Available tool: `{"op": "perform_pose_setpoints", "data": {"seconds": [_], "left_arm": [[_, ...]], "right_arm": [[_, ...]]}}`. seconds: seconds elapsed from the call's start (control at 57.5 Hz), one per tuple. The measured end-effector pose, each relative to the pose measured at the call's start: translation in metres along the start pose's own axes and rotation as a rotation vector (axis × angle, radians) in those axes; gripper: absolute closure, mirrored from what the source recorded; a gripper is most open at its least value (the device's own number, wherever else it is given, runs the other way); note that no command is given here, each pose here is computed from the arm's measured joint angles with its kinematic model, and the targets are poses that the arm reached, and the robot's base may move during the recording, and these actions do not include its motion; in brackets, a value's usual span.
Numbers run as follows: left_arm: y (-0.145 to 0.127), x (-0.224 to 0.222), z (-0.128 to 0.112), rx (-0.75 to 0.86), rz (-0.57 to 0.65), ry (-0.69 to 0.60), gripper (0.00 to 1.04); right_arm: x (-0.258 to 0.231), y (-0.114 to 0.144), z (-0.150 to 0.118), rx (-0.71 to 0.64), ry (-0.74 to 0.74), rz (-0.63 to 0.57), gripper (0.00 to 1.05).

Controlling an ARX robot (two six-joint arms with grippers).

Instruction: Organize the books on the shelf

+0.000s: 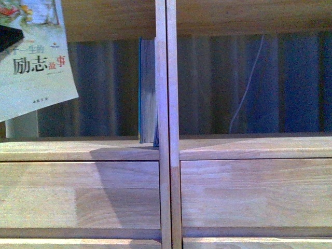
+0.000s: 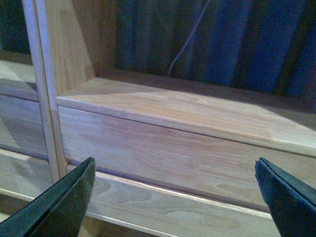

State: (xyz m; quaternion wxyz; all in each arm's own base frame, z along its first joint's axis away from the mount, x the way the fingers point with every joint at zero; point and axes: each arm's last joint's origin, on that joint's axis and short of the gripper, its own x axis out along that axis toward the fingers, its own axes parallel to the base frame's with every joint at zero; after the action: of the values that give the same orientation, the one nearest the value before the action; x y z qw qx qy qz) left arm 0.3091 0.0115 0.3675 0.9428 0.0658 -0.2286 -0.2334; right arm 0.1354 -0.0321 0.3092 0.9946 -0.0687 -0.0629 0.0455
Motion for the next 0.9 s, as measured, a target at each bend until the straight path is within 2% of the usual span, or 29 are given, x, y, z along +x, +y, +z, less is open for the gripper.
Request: {"op": "perform_pose_setpoints", "data": {"seconds": [0.104,0.348,0.643,0.904], "left_arm": [[-0.006,0.037,-0.016,0.093,-0.004,0.041,0.98],[-0.007,0.098,-0.054,0.137,0.042,0.121,0.98],[0.009,0.150,-0.057,0.137,0.182,0.111,0.98],[0.015,0.181,-0.071,0.090,0.269,0.145,0.98]], "right_arm": [[-0.004,0.015,0.001,-0.070,-0.024,0.025,0.07],[-0.005,0.017,0.002,-0.096,-0.031,0.021,0.07],[-0.005,0.017,0.002,-0.100,-0.031,0.022,0.07],[-0.005,0.017,0.002,-0.100,-0.030,0.022,0.07]]}}
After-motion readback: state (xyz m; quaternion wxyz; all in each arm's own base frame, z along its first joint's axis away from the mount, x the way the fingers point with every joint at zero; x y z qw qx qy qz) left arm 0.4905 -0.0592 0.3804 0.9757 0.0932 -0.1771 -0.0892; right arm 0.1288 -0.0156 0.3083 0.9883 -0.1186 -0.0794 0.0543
